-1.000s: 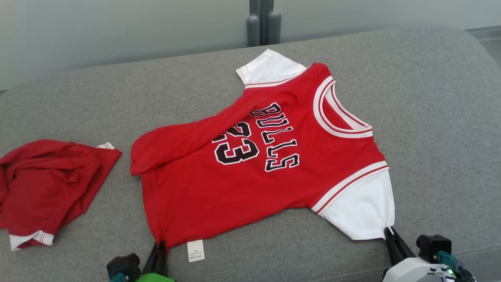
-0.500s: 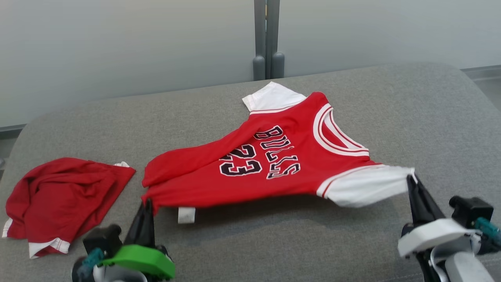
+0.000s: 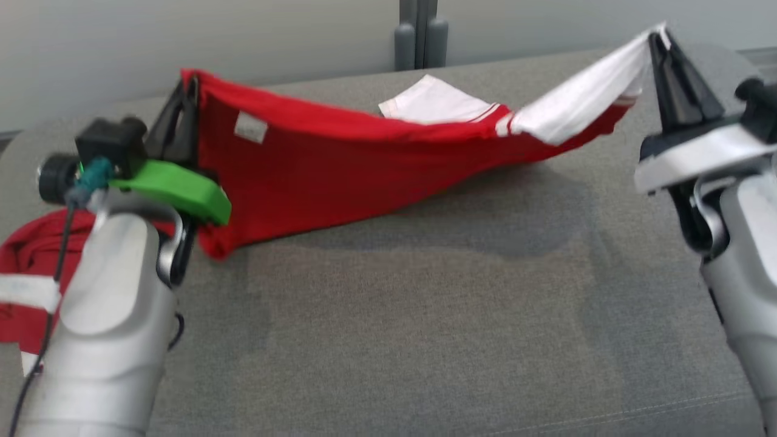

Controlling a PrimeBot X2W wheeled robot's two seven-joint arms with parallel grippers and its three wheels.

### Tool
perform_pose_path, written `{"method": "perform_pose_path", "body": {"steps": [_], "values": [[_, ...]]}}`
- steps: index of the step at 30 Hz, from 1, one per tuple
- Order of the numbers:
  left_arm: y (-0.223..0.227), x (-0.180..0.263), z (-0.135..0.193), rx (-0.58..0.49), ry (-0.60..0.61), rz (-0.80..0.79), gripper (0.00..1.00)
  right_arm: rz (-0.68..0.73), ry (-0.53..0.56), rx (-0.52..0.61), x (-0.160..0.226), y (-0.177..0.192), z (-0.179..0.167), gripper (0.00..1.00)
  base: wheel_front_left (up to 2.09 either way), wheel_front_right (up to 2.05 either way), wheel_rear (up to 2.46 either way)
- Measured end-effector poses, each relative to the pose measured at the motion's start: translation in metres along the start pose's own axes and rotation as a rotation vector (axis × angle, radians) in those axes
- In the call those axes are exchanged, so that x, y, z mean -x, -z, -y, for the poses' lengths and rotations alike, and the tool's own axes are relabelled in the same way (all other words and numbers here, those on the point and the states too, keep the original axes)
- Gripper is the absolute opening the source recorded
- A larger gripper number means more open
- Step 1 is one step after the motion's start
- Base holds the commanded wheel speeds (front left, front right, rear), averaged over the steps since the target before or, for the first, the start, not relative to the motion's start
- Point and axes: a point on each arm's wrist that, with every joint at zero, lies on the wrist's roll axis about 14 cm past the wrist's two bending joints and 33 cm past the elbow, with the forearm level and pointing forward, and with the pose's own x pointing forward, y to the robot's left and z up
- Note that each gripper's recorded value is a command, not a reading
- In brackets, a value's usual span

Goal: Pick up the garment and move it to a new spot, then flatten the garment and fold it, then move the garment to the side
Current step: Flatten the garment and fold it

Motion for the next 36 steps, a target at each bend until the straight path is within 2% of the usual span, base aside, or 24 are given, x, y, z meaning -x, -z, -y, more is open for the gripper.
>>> {"method": "perform_pose_path", "body": {"steps": [4, 9, 10, 14, 18, 22, 28, 33, 36], "values": [[-0.028, -0.059, -0.006, -0.049, 0.04, 0.075, 0.0, 0.064, 0.004, 0.029, -0.06, -0.015, 0.017, 0.0, 0.0, 0.0, 0.0], [-0.041, -0.119, -0.034, -0.127, 0.021, 0.13, 0.0, 0.191, 0.031, 0.057, -0.135, -0.043, 0.032, 0.0, 0.0, 0.0, 0.0], [-0.041, -0.119, -0.034, -0.127, 0.021, 0.13, 0.0, 0.191, 0.031, 0.057, -0.135, -0.043, 0.032, 0.0, 0.0, 0.0, 0.0], [-0.074, -0.157, -0.045, -0.194, 0.002, 0.258, 0.0, 0.35, 0.077, 0.147, -0.172, -0.087, 0.051, 0.0, 0.0, 0.0, 0.0], [-0.087, -0.175, -0.051, -0.241, -0.014, 0.345, 0.0, 0.398, 0.12, 0.192, -0.184, -0.087, 0.064, 0.0, 0.0, 0.0, 0.0], [-0.051, -0.182, -0.055, -0.215, -0.019, 0.305, 0.0, 0.323, 0.091, 0.196, -0.191, -0.042, 0.055, 0.0, 0.0, 0.0, 0.0], [0.076, -0.165, -0.071, -0.104, -0.065, 0.064, 0.0, 0.152, 0.062, 0.135, -0.174, 0.052, 0.056, 0.0, 0.0, 0.0, 0.0], [0.177, -0.115, -0.071, 0.042, -0.137, -0.138, 0.0, -0.023, 0.0, 0.049, -0.129, 0.134, 0.038, 0.0, 0.0, 0.0, 0.0], [0.211, -0.08, -0.058, 0.107, -0.153, -0.226, 0.0, -0.098, 0.01, 0.005, -0.094, 0.156, 0.041, 0.0, 0.0, 0.0, 0.0]]}}
